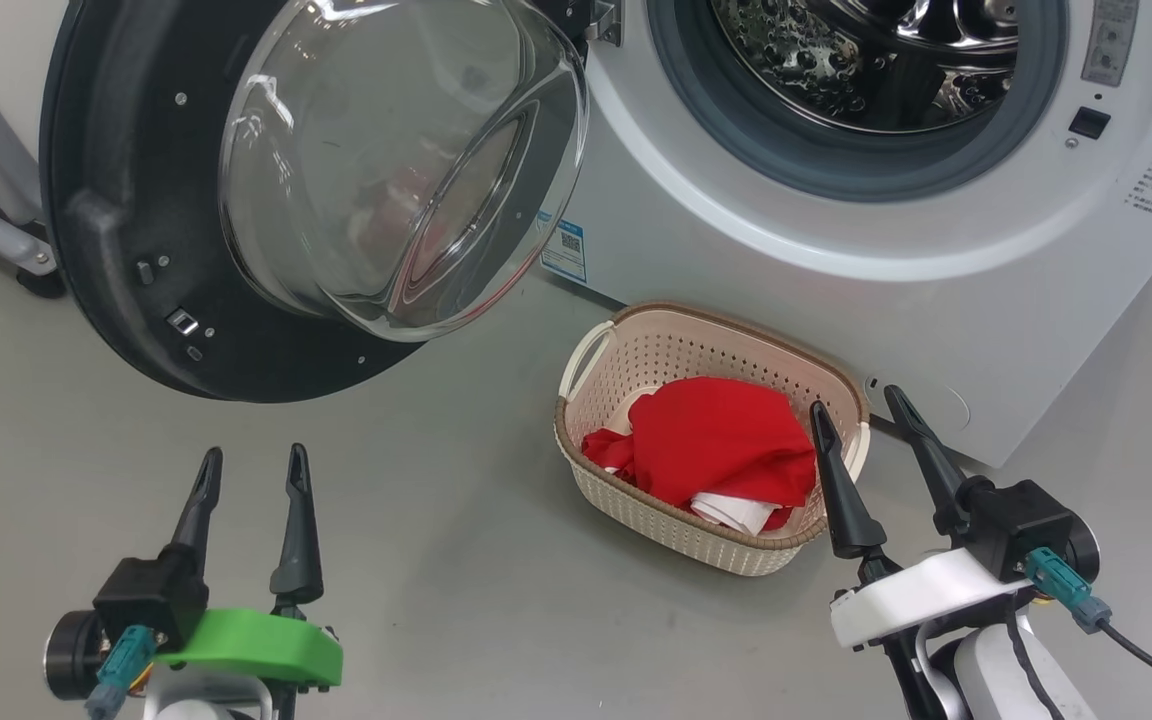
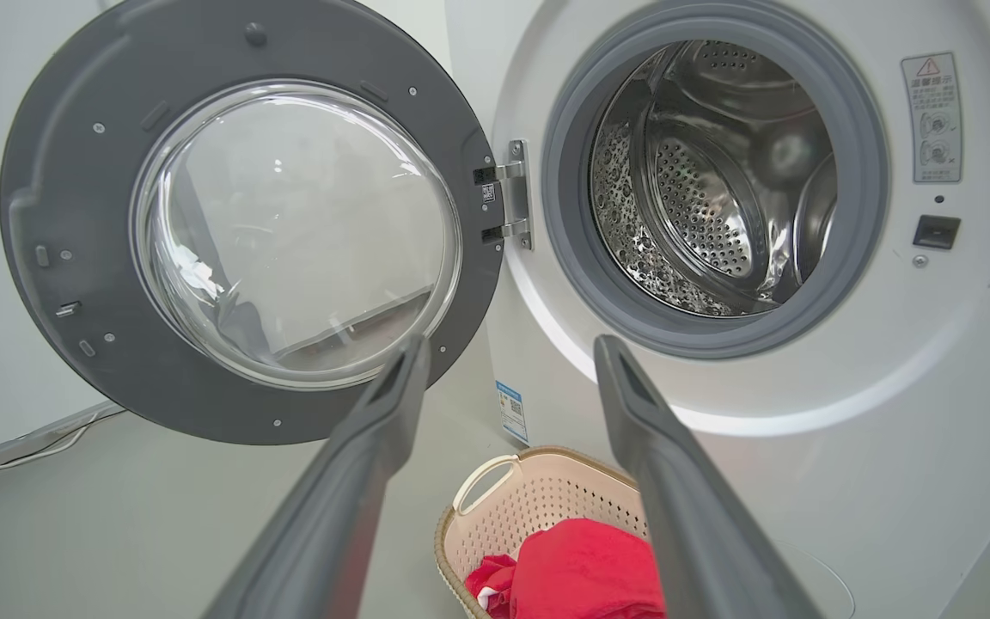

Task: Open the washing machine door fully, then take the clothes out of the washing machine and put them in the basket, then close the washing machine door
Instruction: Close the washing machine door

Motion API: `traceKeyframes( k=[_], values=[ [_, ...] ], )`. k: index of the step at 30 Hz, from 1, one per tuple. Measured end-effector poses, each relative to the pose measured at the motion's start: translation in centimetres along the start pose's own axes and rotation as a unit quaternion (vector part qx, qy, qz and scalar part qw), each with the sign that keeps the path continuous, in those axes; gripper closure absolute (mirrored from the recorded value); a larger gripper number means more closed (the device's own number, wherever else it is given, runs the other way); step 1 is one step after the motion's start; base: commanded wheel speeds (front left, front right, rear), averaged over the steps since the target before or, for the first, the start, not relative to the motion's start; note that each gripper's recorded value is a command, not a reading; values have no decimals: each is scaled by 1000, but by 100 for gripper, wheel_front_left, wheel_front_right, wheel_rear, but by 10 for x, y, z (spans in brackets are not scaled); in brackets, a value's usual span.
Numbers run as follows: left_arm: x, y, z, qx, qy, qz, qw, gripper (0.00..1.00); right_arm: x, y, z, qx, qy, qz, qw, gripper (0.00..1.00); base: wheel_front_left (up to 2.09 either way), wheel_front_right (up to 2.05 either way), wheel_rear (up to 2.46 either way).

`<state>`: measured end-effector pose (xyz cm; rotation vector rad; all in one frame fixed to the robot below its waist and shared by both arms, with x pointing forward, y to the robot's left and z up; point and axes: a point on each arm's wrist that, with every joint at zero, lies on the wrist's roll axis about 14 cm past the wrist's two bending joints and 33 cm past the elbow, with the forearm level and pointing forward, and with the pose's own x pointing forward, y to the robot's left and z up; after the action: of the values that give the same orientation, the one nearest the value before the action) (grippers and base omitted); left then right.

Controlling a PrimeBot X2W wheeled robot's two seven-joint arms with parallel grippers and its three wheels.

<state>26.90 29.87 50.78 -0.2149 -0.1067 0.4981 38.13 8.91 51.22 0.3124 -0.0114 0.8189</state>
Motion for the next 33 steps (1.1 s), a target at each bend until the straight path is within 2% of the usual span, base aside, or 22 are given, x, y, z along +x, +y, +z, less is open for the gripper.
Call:
traceKeyframes(
  k=[33],
  values=[
    [-4,-1,-5,2,9,-1,1000,0,0,-2,-3,7,4,-3,1000,0,0,0,0]
  ],
)
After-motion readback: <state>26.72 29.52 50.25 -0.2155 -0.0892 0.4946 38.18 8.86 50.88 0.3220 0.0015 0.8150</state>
